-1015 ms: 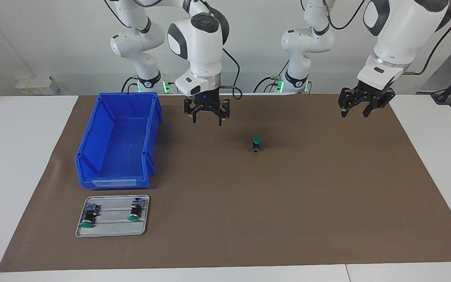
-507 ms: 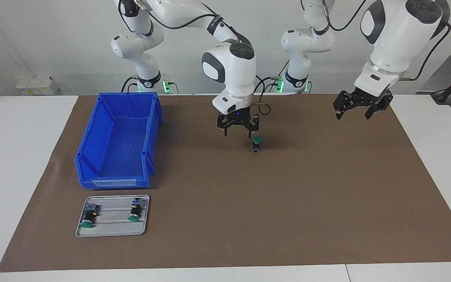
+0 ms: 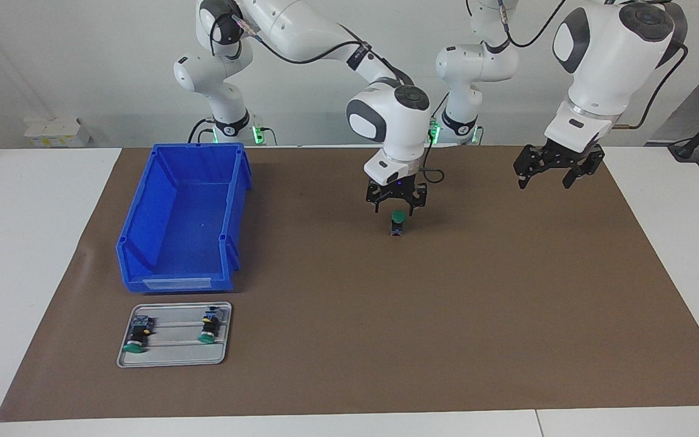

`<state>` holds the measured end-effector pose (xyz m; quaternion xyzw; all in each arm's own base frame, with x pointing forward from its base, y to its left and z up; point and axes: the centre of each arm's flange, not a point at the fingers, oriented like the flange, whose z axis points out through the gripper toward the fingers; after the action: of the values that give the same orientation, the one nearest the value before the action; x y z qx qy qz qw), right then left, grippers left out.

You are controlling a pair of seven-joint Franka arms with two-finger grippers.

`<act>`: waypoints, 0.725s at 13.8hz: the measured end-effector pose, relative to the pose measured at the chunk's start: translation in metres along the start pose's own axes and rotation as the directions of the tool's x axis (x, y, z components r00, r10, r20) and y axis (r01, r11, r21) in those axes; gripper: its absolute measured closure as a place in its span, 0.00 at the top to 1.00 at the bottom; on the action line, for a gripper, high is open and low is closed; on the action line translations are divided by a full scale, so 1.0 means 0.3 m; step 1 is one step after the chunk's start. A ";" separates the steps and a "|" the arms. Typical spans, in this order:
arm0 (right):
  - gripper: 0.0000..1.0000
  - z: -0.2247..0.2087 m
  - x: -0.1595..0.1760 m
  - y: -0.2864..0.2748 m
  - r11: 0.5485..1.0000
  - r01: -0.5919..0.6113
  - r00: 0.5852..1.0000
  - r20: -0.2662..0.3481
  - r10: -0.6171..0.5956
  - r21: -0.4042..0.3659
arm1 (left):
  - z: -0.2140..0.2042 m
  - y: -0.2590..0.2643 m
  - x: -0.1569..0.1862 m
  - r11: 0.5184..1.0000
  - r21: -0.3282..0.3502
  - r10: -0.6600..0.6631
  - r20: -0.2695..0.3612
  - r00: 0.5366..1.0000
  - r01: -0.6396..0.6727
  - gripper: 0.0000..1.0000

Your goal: Place and press button with both arms

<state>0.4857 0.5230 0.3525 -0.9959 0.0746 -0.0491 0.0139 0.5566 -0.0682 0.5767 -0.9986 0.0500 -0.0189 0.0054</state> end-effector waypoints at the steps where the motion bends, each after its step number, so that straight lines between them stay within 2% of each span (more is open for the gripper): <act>1: 0.91 0.006 -0.002 -0.005 1.000 0.002 1.000 -0.003 -0.002 0.005 | 0.001 0.003 -0.002 1.000 -0.011 -0.002 -0.001 1.000 0.002 1.00; 3: 0.88 0.005 -0.002 -0.006 1.000 0.005 1.000 -0.006 -0.005 0.004 | 0.000 0.006 -0.002 1.000 -0.021 -0.004 -0.002 1.000 0.004 1.00; 4: 0.83 0.006 -0.001 -0.005 1.000 0.009 1.000 -0.010 -0.009 0.001 | 0.000 0.006 -0.002 1.000 -0.022 -0.004 -0.003 1.000 0.004 1.00; 5: 0.83 0.007 -0.001 -0.004 1.000 0.012 1.000 -0.014 -0.012 -0.003 | 0.000 0.006 -0.002 1.000 -0.023 -0.004 -0.004 1.000 0.004 1.00; 6: 0.74 0.010 -0.002 -0.003 1.000 0.014 1.000 -0.014 -0.014 -0.009 | 0.000 0.006 -0.003 1.000 -0.023 -0.005 -0.004 1.000 0.005 1.00; 10: 0.67 0.028 -0.019 0.007 0.998 0.024 1.000 0.006 -0.024 -0.052 | 0.000 0.003 -0.006 1.000 -0.024 -0.006 -0.004 1.000 0.006 1.00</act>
<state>0.4806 0.5220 0.3434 -0.9969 0.0640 -0.0445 -0.0124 0.5549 -0.0690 0.5765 -0.9987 0.0470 -0.0201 -0.0067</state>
